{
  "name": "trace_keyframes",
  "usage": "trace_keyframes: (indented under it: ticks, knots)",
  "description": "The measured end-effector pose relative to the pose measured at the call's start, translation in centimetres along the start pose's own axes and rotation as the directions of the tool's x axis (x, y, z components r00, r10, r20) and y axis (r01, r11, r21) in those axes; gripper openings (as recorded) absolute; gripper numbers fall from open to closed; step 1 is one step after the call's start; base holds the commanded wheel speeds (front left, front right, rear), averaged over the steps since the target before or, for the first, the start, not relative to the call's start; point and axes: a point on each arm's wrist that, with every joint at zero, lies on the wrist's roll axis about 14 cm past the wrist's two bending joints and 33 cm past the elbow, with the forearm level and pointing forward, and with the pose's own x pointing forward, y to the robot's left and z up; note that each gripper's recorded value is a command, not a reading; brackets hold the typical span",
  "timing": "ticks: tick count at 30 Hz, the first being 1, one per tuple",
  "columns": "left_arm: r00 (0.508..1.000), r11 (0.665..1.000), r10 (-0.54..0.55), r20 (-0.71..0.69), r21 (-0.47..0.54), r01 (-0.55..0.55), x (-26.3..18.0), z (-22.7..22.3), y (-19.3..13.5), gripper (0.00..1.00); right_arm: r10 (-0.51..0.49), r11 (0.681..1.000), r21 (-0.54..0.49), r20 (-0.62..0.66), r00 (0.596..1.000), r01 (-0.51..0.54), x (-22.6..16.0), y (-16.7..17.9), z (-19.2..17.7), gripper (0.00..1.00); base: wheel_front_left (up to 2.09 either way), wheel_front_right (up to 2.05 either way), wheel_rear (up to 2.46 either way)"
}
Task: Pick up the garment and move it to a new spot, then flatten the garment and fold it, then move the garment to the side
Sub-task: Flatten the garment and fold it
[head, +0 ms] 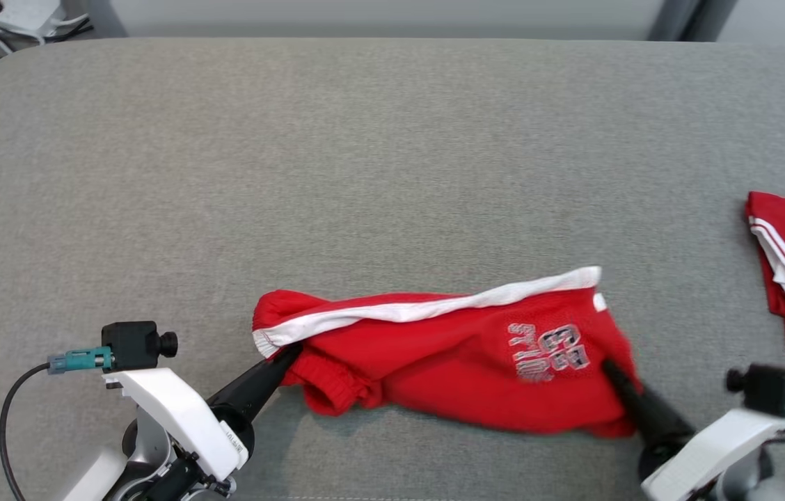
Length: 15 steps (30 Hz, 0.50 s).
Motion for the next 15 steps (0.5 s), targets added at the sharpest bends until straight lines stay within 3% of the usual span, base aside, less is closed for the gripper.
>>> trace_keyframes:
  ticks: [7,8,9,10,11,12,15]
  knots:
    - [0.994,0.997,0.070,-0.084,-0.033,-0.073,1.7,-2.2,1.9,0.00,-0.034,0.997,-0.061,0.036,0.999,0.036,-0.4,0.2,-1.8,0.00,0.00,0.00,0.00]
    - [0.994,0.997,0.070,-0.084,-0.033,-0.073,1.7,-2.2,1.9,0.07,-0.034,0.997,-0.061,0.036,0.999,0.036,-0.4,0.2,-1.8,0.00,0.00,0.00,0.00]
    - [0.992,0.996,0.085,-0.095,-0.033,-0.088,2.3,-2.4,2.3,0.36,-0.057,0.995,-0.078,0.035,0.998,0.060,-0.4,-0.3,-2.3,0.16,0.00,0.00,0.00]
    - [0.991,0.995,0.092,-0.094,-0.024,-0.095,2.6,-2.3,2.4,0.93,-0.067,0.993,-0.091,0.027,0.997,0.069,-0.4,-0.5,-2.7,0.40,0.00,0.00,0.00]
    - [0.991,0.995,0.092,-0.094,-0.024,-0.095,2.6,-2.3,2.4,1.00,-0.067,0.993,-0.091,0.027,0.997,0.069,-0.4,-0.5,-2.7,0.85,0.00,0.00,0.00]
    - [0.991,0.994,0.109,-0.077,0.008,-0.108,3.1,-1.7,2.7,1.00,-0.082,0.993,-0.083,0.039,0.996,0.085,-0.3,-0.6,-2.9,1.00,0.00,0.00,0.00]
    - [0.991,0.991,0.125,-0.037,0.048,-0.123,3.3,-0.8,3.0,1.00,-0.087,0.991,-0.101,0.055,0.995,0.093,-0.3,-0.7,-2.7,1.00,0.00,0.00,0.00]
